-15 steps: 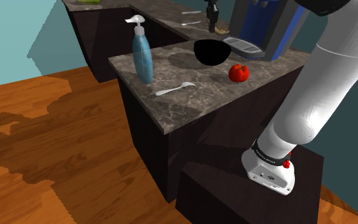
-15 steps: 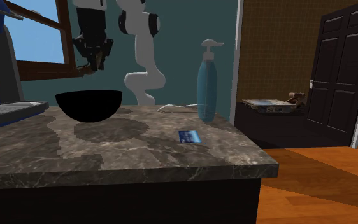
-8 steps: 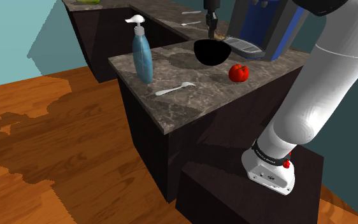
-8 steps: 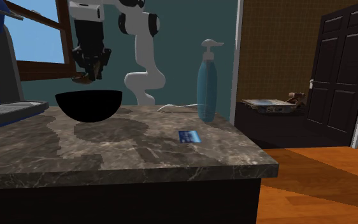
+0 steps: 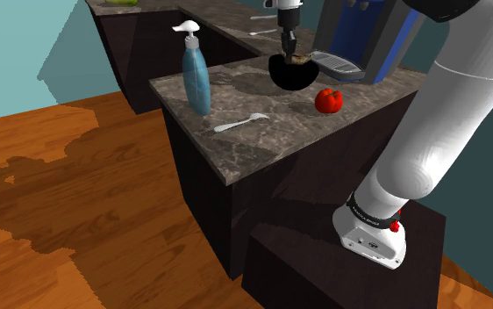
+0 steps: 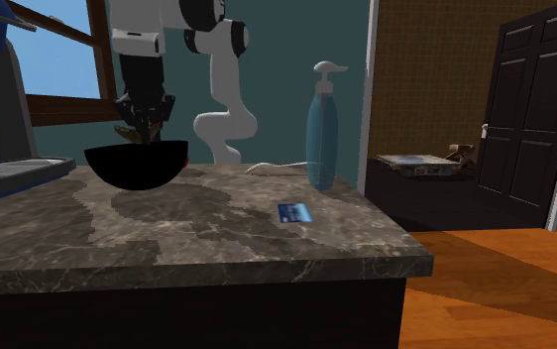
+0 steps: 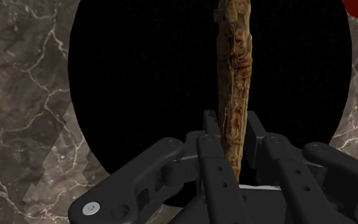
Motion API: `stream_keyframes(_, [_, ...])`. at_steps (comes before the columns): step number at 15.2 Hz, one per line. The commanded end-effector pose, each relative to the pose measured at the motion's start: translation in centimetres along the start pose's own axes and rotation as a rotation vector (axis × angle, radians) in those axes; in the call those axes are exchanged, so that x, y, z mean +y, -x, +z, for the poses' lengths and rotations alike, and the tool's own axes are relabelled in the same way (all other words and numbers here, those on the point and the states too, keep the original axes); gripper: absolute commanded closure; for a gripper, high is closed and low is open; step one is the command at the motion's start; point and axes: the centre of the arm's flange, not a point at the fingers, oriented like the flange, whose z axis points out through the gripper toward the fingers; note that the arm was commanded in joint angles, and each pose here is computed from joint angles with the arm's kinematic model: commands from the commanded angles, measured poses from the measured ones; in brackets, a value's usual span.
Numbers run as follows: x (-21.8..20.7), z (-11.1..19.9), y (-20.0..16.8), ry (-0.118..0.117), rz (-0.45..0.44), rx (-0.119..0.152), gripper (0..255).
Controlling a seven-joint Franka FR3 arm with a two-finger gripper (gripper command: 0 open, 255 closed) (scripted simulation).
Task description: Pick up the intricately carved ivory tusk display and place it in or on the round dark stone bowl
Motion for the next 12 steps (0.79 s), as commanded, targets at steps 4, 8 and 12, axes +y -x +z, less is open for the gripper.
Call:
stream_keyframes(4, [0.12,0.5,-0.05,-0.004,0.001,-0.002,255])
stream_keyframes(8, [0.25,0.52,-0.07,-0.004,0.001,-0.002,0])
stream_keyframes(12, [0.18,0.66,-0.18,-0.004,0.001,-0.002,0])
